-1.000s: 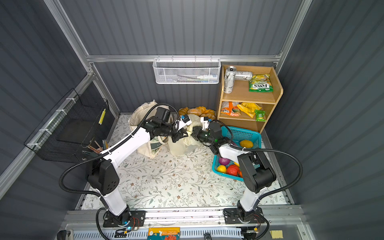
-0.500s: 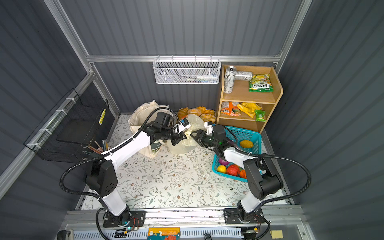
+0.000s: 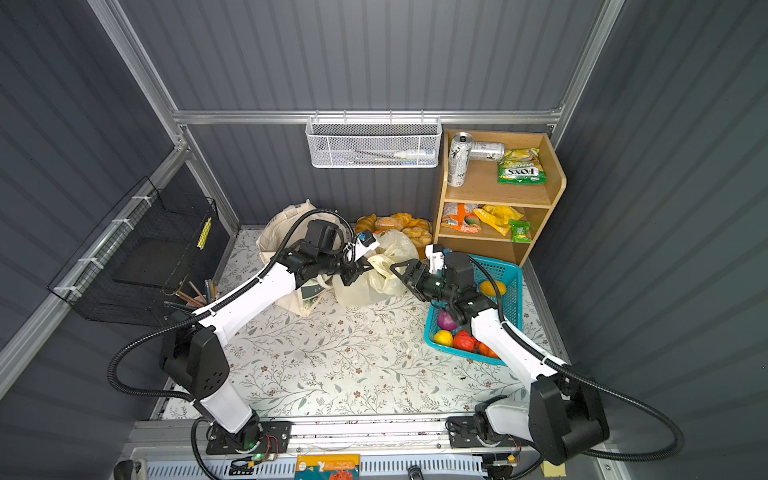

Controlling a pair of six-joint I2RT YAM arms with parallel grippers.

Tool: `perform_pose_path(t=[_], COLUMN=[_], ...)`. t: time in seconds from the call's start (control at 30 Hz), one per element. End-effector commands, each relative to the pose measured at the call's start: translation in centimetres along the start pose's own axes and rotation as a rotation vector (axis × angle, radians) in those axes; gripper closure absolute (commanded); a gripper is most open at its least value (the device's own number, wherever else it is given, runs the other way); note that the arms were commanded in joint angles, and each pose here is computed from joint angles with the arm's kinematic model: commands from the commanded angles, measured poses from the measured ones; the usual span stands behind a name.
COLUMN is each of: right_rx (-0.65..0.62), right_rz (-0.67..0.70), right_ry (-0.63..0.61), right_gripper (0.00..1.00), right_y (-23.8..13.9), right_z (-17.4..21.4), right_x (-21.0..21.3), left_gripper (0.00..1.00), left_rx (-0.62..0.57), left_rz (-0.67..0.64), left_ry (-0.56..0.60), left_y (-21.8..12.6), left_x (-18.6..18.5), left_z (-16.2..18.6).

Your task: Place the mixed food into the grocery bags and tie them

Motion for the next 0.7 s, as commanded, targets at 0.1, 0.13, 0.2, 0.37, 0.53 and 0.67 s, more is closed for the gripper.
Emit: perform_pose_path(t=[0.1, 0.13, 0.2, 0.37, 0.53, 0.67], right_rx=[0.006, 0.01, 0.021, 0.049, 0.078, 0.081], right_rz=[-0.033, -0.038, -0.04, -0.026, 0.002, 0.014], right_ry=[0.093, 0.091, 0.09, 0.1, 0.113, 0.114], right_gripper=[0.13, 0.13, 0.13, 0.13, 0.14, 0.13], right_y=[1.7, 2.0, 2.5, 3.6, 4.7, 5.5], right_z=[-2.6, -2.8, -3.3, -2.6, -1.2, -0.7], right_x=[2.0, 2.3, 2.9, 2.8, 1.8, 1.2], left_gripper=[1.0, 1.0, 1.0, 1.0, 1.0, 1.0], left_rx=[-0.019, -0.017, -0.014, -0.019, -0.028, -0.035], left_rz=[0.024, 0.025, 0.026, 0.025, 0.022, 0.034], left_ry=[0.028, 0.03, 0.032, 0.036, 0.041, 0.045], left_y=[-0.9, -0.9, -0.8, -0.8, -0.9, -1.0], left_x=[-0.7, -0.7, -0.6, -0.6, -0.6, -0.8], left_z=[-1.3, -1.3, -1.4, -1.5, -1.8, -2.0])
Point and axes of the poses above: each gripper's point midway between its finger pads, its own y axis out along the fingers, its own x axis along the line the jaws close on, z = x × y, the point moved 6 cm from there along -y, back along the fingers, and after that the axes turned 11 degrees about -y, right-handed, at the moved point
